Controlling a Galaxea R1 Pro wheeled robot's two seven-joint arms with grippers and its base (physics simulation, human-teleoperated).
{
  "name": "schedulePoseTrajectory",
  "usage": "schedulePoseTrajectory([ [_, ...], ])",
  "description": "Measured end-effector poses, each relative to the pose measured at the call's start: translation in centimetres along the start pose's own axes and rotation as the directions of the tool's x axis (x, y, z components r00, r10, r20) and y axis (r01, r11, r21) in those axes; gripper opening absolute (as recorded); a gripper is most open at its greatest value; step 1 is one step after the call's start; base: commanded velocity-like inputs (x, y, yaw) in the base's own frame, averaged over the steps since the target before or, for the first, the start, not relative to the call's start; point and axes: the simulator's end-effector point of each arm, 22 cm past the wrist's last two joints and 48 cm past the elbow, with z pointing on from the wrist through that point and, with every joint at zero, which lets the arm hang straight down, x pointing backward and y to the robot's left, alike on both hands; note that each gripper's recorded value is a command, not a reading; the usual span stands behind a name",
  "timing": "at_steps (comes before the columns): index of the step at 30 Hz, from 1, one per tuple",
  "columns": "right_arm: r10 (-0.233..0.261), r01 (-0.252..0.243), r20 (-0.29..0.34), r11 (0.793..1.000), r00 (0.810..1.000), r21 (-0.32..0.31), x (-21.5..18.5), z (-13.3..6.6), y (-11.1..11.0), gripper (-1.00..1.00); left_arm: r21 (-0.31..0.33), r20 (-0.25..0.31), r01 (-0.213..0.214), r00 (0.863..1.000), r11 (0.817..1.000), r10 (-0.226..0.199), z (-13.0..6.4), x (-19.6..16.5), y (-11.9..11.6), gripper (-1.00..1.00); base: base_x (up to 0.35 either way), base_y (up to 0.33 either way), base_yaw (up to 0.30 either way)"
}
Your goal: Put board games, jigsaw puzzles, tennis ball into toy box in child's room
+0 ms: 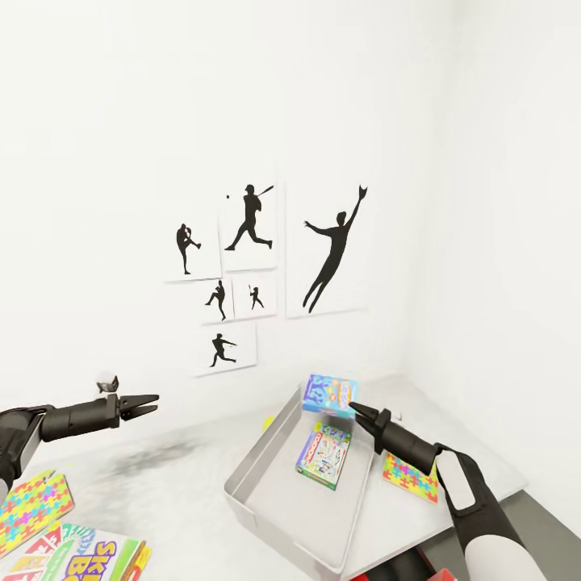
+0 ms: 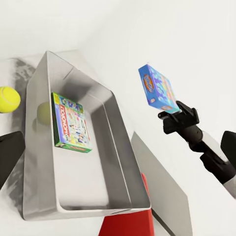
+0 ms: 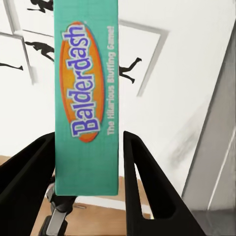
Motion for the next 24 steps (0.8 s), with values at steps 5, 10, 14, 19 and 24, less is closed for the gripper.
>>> schedulePoseTrajectory([
  [5, 0.027, -0.027, 0.0, 1.0, 1.0, 0.002, 0.6, -0.4, -0.8, -1.0, 0.0, 0.0, 0.0, 1.0, 1.0, 0.0, 0.0, 0.0, 0.0, 1.0, -0.053, 0.0, 0.0],
  [10, 0.032, -0.031, -0.003, 0.999, 0.999, 0.008, 0.8, -0.4, -1.1, -1.0, 0.0, 0.0, 0.0, 1.0, 1.0, 0.0, 0.0, 0.0, 0.0, 1.0, -0.152, 0.037, 0.0],
  [14, 0.033, -0.033, -0.005, 0.999, 0.999, 0.008, 0.9, -0.4, -1.1, -1.0, 0.0, 0.0, 0.0, 1.0, 1.0, 0.0, 0.0, 0.0, 0.0, 1.0, -0.155, 0.049, 0.0],
  [19, 0.054, -0.053, -0.038, 0.998, 0.998, 0.023, 1.6, -0.4, -1.3, -1.0, -0.001, 0.001, 0.0, 1.0, 1.0, 0.0, -0.1, 0.0, 0.0, 1.0, -0.036, 0.01, 0.0],
  [24, 0.056, -0.051, -0.054, 0.994, 0.997, 0.092, 2.0, -0.4, -2.7, -1.0, -0.003, 0.002, -0.001, 1.0, 1.0, 0.001, -0.2, -0.1, 0.0, 1.0, -0.007, 0.002, 0.0],
])
